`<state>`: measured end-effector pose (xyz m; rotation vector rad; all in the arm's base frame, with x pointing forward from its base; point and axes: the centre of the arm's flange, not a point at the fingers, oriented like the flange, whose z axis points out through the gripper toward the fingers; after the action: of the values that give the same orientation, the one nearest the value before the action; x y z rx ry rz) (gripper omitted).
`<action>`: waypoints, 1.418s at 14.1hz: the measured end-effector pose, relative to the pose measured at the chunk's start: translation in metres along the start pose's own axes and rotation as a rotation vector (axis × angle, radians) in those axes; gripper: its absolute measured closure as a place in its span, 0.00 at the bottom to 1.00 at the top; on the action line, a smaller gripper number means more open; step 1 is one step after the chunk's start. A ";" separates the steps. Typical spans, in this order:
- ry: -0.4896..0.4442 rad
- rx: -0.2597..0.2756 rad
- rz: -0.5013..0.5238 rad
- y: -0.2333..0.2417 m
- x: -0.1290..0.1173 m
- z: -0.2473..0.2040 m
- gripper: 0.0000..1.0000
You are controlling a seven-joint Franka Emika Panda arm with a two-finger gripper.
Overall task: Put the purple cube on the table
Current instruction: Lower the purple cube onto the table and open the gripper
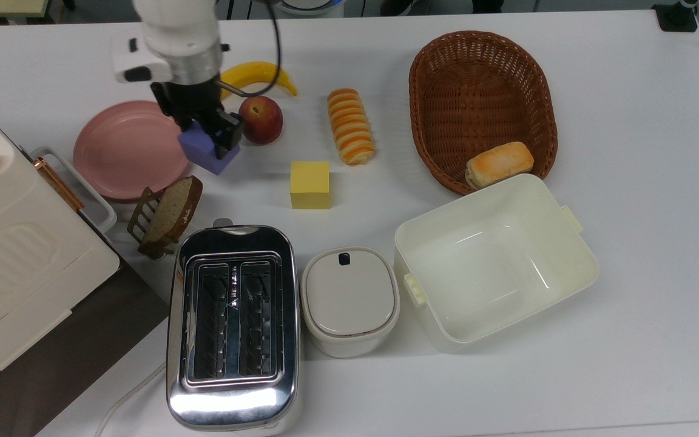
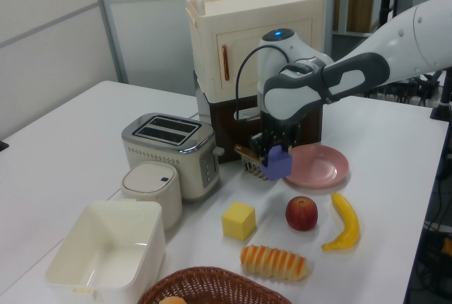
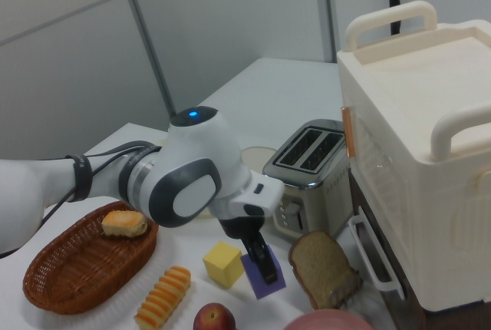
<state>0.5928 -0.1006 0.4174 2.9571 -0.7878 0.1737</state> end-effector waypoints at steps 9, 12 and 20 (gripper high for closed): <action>-0.027 -0.022 -0.051 -0.025 -0.011 0.019 0.37; -0.036 -0.027 -0.052 -0.026 -0.011 0.025 0.00; -0.057 -0.041 -0.042 -0.025 -0.006 0.000 0.00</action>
<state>0.6004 -0.0764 0.4159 2.9488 -0.7257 0.0700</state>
